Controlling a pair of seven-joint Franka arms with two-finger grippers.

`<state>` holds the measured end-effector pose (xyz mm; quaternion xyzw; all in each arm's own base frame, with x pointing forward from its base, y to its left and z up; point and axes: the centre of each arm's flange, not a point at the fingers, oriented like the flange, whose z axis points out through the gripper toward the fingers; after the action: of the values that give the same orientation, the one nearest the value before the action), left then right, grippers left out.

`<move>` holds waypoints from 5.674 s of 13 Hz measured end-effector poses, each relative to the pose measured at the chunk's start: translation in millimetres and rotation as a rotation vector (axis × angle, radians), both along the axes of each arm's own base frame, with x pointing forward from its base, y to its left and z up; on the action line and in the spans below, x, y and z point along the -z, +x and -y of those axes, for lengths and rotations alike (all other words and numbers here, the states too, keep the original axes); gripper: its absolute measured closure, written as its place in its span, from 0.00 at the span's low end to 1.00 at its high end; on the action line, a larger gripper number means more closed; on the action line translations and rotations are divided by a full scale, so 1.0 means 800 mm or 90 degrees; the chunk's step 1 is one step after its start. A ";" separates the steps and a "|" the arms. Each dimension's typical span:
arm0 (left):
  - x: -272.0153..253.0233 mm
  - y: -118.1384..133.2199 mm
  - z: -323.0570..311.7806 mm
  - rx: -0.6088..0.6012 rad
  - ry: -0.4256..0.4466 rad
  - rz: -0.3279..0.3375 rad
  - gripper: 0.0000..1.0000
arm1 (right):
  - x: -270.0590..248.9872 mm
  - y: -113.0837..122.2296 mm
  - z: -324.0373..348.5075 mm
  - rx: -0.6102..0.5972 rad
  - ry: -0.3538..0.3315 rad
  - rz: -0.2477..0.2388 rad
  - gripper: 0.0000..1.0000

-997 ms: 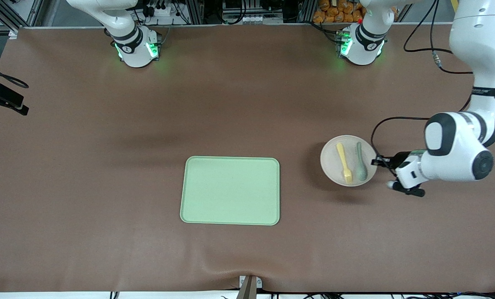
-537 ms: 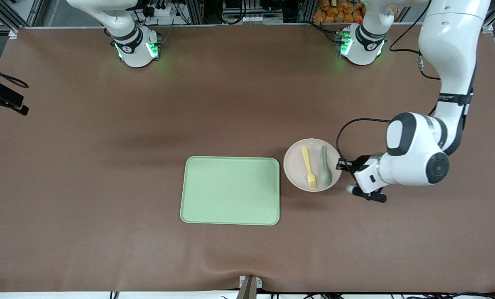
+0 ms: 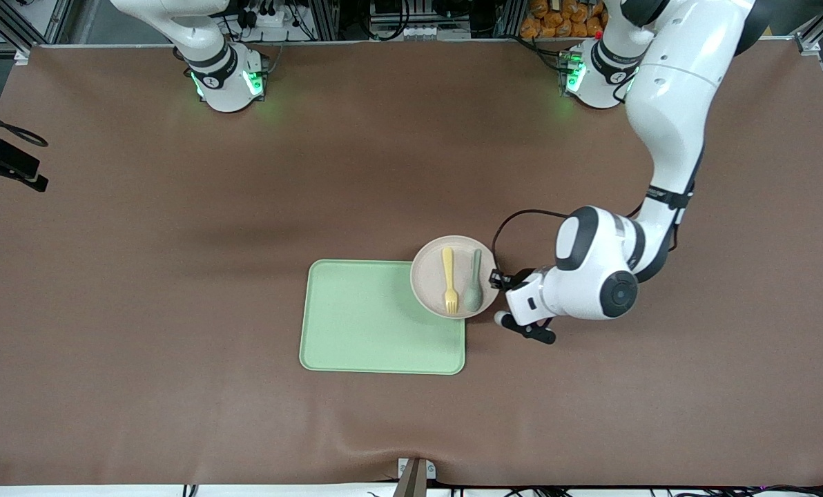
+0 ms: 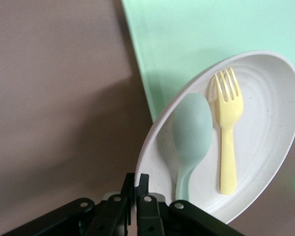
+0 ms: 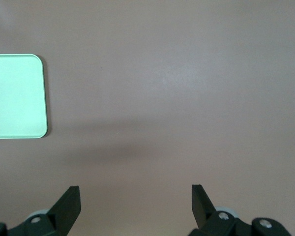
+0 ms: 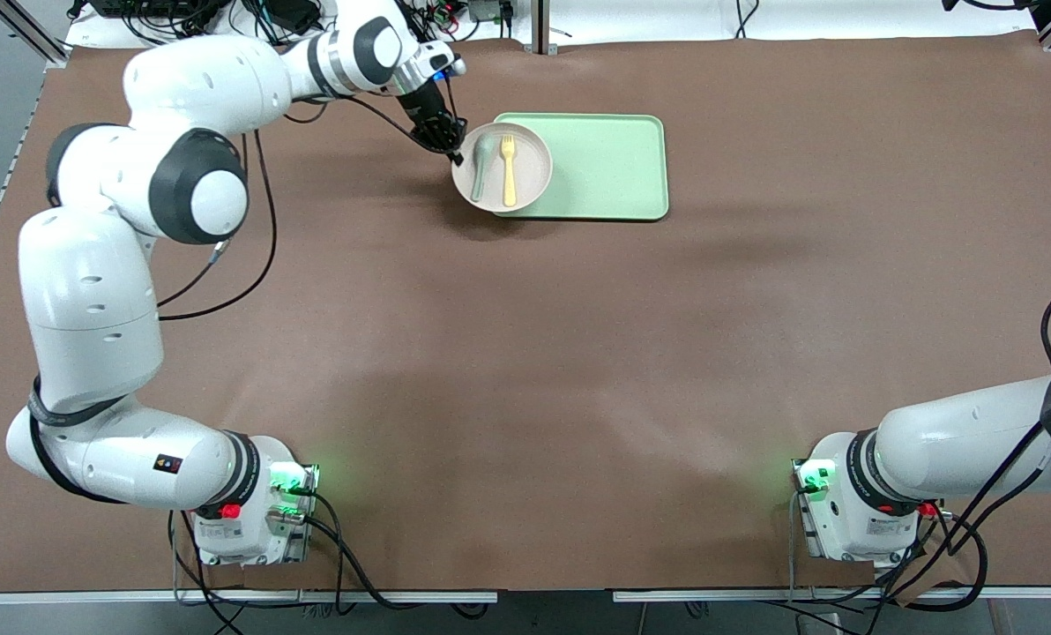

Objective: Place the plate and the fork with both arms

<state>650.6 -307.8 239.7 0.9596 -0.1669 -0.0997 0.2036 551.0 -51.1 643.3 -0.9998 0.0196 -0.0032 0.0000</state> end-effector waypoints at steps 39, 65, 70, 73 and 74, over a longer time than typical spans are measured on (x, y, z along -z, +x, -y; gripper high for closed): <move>-0.045 0.037 0.029 -0.058 -0.020 0.099 0.00 | 0.085 0.067 -0.088 -0.072 0.043 -0.010 0.00; -0.463 -0.107 -0.366 -0.158 0.260 0.088 0.00 | 0.486 0.111 -0.629 -0.159 0.059 0.092 0.22; -0.507 -0.146 -0.387 -0.142 0.267 0.093 0.00 | 0.503 0.098 -0.643 -0.185 0.029 0.089 0.32; -0.515 -0.153 -0.375 -0.139 0.266 0.097 0.00 | 0.510 0.088 -0.653 -0.194 0.023 0.079 0.37; -0.515 -0.153 -0.372 -0.146 0.267 0.096 0.00 | 0.511 0.086 -0.656 -0.192 0.023 0.077 0.39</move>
<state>528.3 -10.4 651.7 0.9982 -0.0476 -0.0369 -0.0031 619.5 473.3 234.1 -0.9892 -0.1308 -0.0632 0.0196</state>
